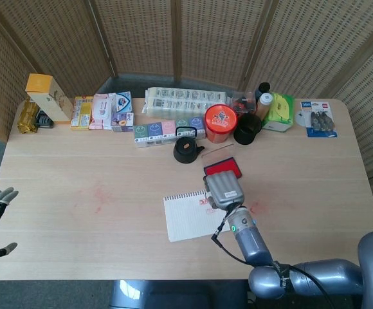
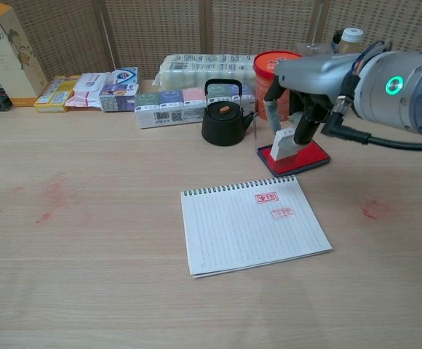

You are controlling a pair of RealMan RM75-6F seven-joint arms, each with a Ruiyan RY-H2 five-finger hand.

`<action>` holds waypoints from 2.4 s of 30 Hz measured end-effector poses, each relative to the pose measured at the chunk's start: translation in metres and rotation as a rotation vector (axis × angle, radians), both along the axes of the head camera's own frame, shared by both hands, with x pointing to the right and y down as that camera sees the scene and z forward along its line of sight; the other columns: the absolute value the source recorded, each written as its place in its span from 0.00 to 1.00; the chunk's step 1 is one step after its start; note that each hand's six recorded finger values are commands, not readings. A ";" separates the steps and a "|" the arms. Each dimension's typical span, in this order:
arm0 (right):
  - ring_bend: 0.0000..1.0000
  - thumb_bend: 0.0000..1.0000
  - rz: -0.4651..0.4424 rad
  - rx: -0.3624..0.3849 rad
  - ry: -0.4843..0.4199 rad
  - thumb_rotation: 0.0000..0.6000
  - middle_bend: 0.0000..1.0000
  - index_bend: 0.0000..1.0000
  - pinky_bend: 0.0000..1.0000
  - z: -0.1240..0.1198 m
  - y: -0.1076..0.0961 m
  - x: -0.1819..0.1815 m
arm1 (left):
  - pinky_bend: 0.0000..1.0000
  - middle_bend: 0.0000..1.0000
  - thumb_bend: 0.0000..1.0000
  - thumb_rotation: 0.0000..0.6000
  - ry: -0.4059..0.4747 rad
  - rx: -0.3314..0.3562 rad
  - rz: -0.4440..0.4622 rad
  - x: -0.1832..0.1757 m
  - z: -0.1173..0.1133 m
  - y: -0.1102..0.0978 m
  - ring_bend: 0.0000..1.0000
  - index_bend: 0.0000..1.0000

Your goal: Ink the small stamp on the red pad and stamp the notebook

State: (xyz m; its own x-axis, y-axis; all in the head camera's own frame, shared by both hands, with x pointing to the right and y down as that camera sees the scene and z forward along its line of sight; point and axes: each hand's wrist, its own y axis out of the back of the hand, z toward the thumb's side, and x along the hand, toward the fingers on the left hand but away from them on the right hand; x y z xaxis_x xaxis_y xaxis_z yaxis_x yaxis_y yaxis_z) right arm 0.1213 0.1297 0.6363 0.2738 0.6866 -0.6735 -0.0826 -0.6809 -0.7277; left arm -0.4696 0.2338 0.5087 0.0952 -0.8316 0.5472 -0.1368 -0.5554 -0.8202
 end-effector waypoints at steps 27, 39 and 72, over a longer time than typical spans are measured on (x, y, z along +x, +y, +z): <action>1.00 0.48 0.068 -0.039 0.124 1.00 0.95 0.63 1.00 0.049 0.023 -0.044 | 0.00 0.00 0.00 1.00 0.011 0.004 -0.009 -0.004 -0.003 -0.002 0.00 0.00; 1.00 0.48 0.123 -0.068 0.115 1.00 0.95 0.63 1.00 0.057 0.024 -0.059 | 0.00 0.00 0.00 1.00 0.012 -0.001 -0.008 -0.003 -0.002 -0.001 0.00 0.00; 1.00 0.48 0.077 -0.050 0.091 1.00 0.95 0.63 1.00 0.067 0.031 -0.108 | 0.00 0.00 0.00 1.00 0.037 0.004 -0.013 -0.006 -0.007 -0.002 0.00 0.00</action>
